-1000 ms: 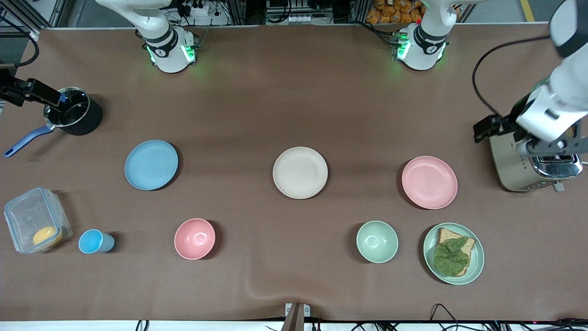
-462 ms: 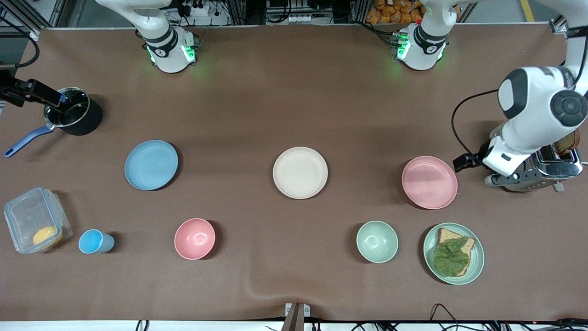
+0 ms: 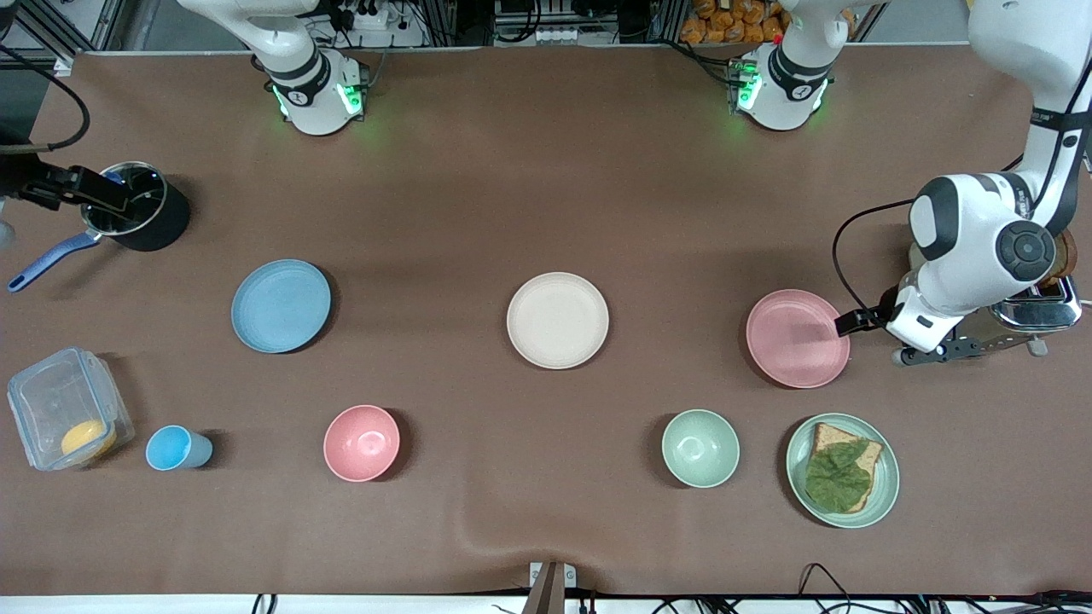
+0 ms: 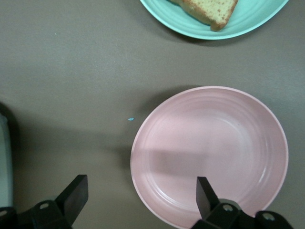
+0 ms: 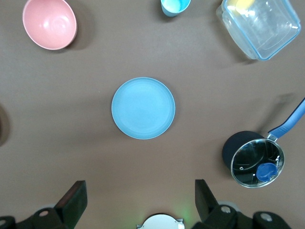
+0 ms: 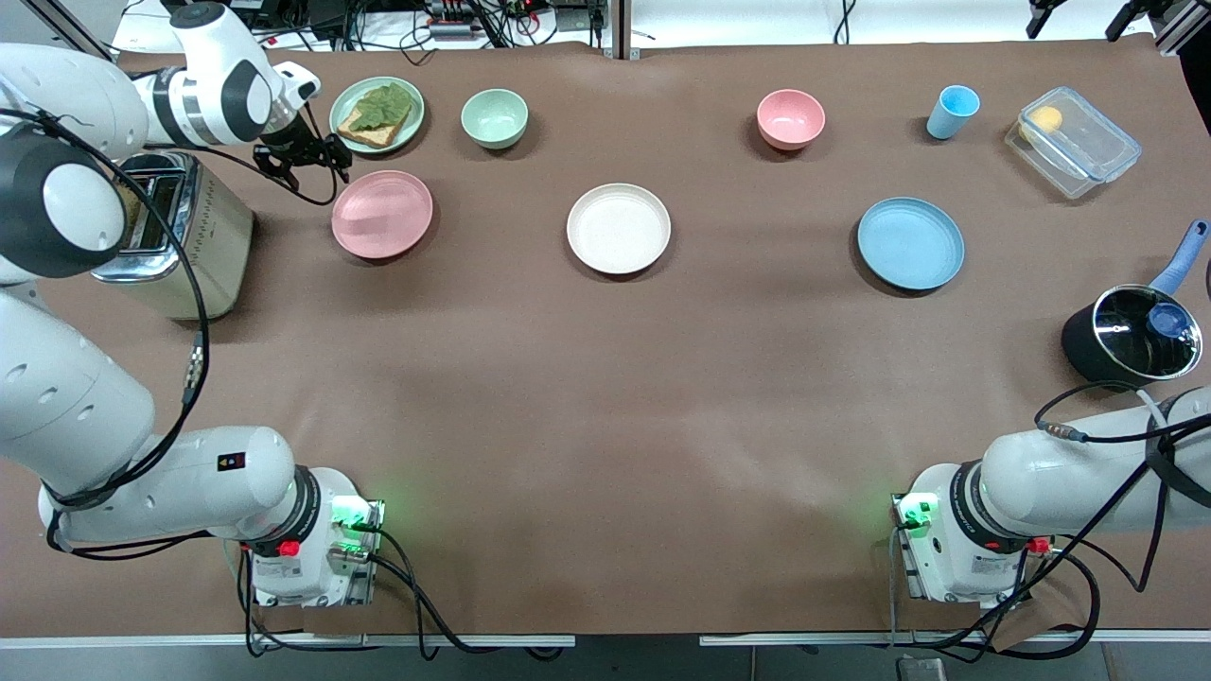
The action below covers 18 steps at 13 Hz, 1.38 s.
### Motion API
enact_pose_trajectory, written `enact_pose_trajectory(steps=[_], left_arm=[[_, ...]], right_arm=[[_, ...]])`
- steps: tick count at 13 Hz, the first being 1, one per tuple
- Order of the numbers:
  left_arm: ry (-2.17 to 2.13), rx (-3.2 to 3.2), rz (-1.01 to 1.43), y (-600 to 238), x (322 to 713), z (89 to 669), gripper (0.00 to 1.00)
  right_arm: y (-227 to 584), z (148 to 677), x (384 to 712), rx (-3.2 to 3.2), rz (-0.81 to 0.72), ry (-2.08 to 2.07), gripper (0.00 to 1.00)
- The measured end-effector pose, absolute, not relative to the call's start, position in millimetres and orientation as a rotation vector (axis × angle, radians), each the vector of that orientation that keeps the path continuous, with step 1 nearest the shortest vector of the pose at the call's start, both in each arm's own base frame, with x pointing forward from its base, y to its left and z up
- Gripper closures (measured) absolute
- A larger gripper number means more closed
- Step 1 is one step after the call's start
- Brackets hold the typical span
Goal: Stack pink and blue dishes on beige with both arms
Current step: 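Grasp the pink plate with the left gripper while the right gripper reaches the blue plate, then carry the pink plate onto the beige plate with the left gripper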
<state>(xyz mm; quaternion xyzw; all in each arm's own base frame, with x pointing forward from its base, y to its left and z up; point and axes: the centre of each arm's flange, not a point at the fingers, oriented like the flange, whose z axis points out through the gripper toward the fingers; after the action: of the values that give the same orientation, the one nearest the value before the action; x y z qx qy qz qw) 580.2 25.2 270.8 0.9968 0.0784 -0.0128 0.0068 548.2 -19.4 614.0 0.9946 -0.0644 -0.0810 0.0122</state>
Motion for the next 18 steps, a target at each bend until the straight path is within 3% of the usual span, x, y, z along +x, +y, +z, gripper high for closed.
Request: enact_pose_trajectory(steps=[5, 8, 11, 12, 13, 15, 18], left_arm=[[0.249, 3.106, -0.105, 25, 578, 217, 0.00], [0.254, 3.099, -0.118, 26, 576, 194, 0.00], [0.257, 3.096, -0.129, 26, 575, 183, 0.02], [0.264, 3.095, -0.130, 29, 575, 182, 0.06], [0.274, 3.094, -0.130, 33, 576, 181, 0.16], [0.286, 3.092, -0.128, 37, 576, 181, 0.22], [0.285, 3.092, -0.123, 37, 577, 182, 0.58]], right_arm=[[-56, 498, 594, 3.092, -0.478, -0.145, 0.00], [-93, 414, 612, 3.116, -0.482, -0.080, 0.00], [-109, 360, 604, 3.136, -0.431, 0.005, 0.00], [-110, 344, 600, 3.140, -0.410, 0.039, 0.00], [-111, 327, 595, 3.144, -0.387, 0.081, 0.00], [-113, 294, 582, 3.149, -0.340, 0.169, 0.00], [-125, 250, 568, 3.186, -0.334, 0.257, 0.00]])
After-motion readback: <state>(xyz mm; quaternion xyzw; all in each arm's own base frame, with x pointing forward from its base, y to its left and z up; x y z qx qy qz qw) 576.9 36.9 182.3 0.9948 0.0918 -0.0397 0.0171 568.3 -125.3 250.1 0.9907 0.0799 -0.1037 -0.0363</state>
